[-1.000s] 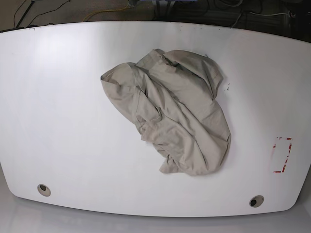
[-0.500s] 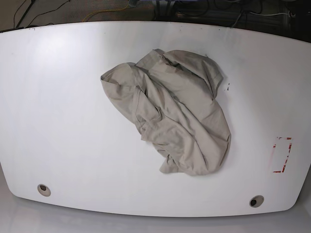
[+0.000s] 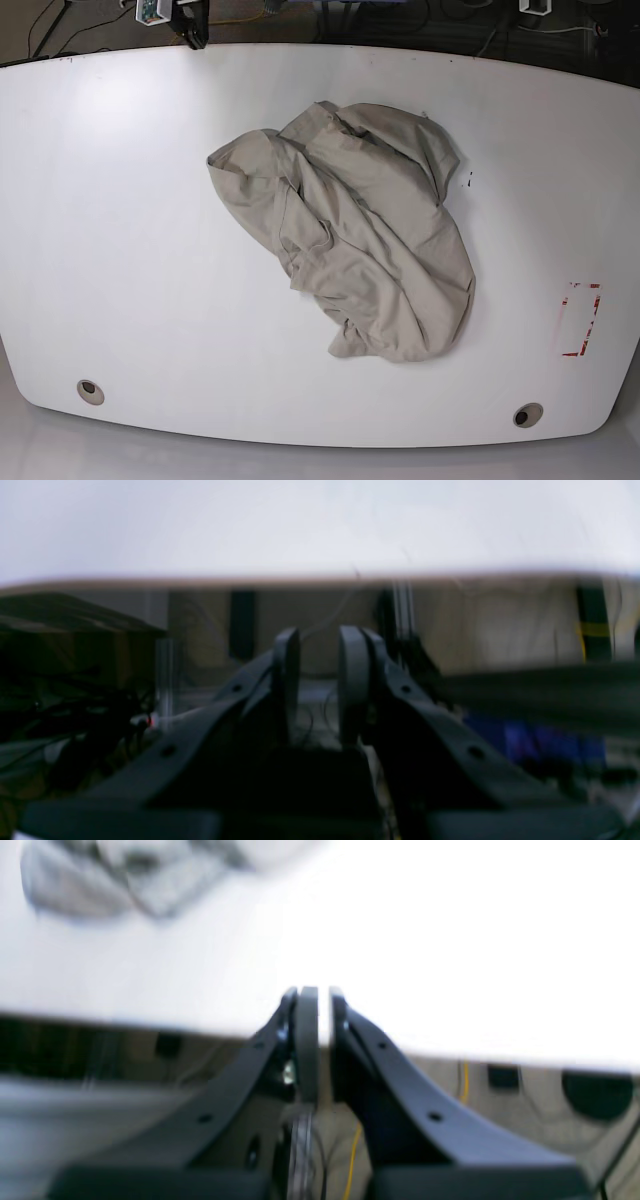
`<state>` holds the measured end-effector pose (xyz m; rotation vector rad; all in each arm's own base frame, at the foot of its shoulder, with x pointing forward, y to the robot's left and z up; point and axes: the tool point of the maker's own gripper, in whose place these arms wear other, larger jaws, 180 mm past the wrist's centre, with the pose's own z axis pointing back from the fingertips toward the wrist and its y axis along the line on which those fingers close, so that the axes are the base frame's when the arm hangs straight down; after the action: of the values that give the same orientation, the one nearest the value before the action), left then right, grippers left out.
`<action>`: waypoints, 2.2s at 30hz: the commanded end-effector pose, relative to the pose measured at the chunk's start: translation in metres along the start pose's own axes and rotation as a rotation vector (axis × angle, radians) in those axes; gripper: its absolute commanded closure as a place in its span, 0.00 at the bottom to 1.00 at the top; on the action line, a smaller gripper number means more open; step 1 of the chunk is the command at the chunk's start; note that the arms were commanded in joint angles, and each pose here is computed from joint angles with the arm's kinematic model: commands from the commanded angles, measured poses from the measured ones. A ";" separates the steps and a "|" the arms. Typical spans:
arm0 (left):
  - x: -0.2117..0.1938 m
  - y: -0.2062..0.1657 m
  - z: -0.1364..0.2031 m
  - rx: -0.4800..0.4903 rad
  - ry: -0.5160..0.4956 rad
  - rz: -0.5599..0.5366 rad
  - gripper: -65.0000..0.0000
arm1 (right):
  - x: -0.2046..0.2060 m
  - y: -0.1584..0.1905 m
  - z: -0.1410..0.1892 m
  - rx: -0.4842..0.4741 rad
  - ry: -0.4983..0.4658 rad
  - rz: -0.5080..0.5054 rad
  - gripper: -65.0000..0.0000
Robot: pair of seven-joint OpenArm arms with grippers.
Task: Layout the t-shirt on the table in an organized manner, then fold the t-shirt properly
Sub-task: 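Lower both open grippers toward the crumpled beige t-shirt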
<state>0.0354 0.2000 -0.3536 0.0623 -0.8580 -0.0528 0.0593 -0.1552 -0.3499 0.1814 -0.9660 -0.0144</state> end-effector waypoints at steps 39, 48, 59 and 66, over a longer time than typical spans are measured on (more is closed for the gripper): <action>0.076 -0.001 -0.048 0.008 -0.270 0.016 0.81 | 0.107 0.054 -0.076 0.195 -0.377 0.014 0.64; 0.076 -0.015 -0.050 -0.028 -0.272 0.041 0.59 | 0.105 0.068 -0.077 0.253 -0.369 0.030 0.61; 0.090 -0.034 -0.061 -0.058 -0.322 0.138 0.34 | 0.111 0.078 -0.085 0.295 -0.372 0.048 0.61; 0.109 -0.029 -0.072 -0.071 -0.369 0.238 0.19 | 0.110 0.078 -0.098 0.294 -0.317 0.078 0.61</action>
<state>0.1538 0.1640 -0.3303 -0.1121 -1.1871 0.1294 0.1914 -0.0751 -0.3165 0.4037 -1.2345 0.1787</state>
